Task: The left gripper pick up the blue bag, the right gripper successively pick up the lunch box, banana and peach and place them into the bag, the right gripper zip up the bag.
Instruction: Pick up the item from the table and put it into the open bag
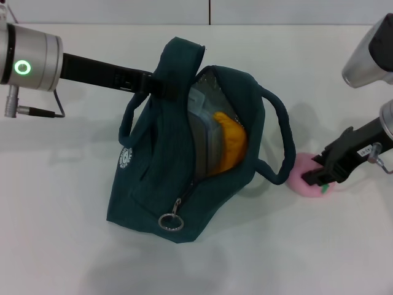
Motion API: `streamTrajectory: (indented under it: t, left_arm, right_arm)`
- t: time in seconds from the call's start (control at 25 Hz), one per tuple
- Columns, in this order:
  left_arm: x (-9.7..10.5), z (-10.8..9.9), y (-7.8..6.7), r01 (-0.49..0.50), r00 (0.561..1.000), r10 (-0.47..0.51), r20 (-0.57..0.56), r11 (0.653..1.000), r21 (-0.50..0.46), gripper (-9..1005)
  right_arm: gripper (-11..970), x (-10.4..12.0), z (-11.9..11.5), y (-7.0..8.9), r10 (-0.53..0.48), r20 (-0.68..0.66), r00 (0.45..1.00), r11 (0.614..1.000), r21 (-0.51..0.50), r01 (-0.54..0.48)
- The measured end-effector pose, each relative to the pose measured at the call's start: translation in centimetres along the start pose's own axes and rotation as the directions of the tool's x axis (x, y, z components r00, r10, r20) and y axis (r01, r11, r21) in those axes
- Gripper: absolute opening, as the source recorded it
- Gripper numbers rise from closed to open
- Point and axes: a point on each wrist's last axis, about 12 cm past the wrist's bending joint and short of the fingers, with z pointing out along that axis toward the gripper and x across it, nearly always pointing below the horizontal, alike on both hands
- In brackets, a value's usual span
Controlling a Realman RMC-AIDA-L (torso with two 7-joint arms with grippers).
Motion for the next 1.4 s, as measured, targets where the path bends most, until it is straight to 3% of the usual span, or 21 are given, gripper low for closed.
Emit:
streamTrajectory:
  t: [0.2,0.4,0.72,0.92,1.04,1.12,1.4]
  left_arm:
    - [0.0,0.0,0.0,0.0,1.0,0.0,0.0,1.0,0.001,50]
    - [0.0,0.0,0.0,0.001,1.0,-0.001,0.0,1.0,0.001,50]
    - [0.0,0.0,0.0,0.005,1.0,-0.005,0.001,1.0,0.0,50]
    - [0.0,0.0,0.0,0.008,1.0,-0.008,0.001,1.0,0.002,50]
    - [0.0,0.1,-0.1,0.008,1.0,-0.008,0.0,1.0,0.004,50]
    - [0.0,0.1,-0.1,0.008,1.0,-0.008,0.001,1.0,0.003,50]
    - [-0.3,0.1,-0.2,0.005,1.0,-0.005,0.004,1.0,0.004,50]
  right_arm:
    - [414,0.4,-0.2,-0.3,0.007,-0.012,1.0,1.0,0.014,-0.007]
    - [265,0.9,-1.1,-1.1,0.047,0.025,0.999,0.998,0.035,-0.048]
    - [201,2.2,-3.3,-2.8,0.113,0.116,0.987,0.992,0.044,-0.119]
    - [166,3.1,-5.0,-3.3,0.145,0.25,0.957,0.989,-0.008,-0.148]
    - [151,3.9,-6.7,-3.5,0.153,0.4,0.903,0.988,-0.059,-0.142]
    - [141,4.3,-8.0,-3.2,0.146,0.529,0.836,0.988,-0.115,-0.1]
    - [94,3.3,-9.9,-1.3,0.112,0.803,0.585,0.941,-0.275,0.198]
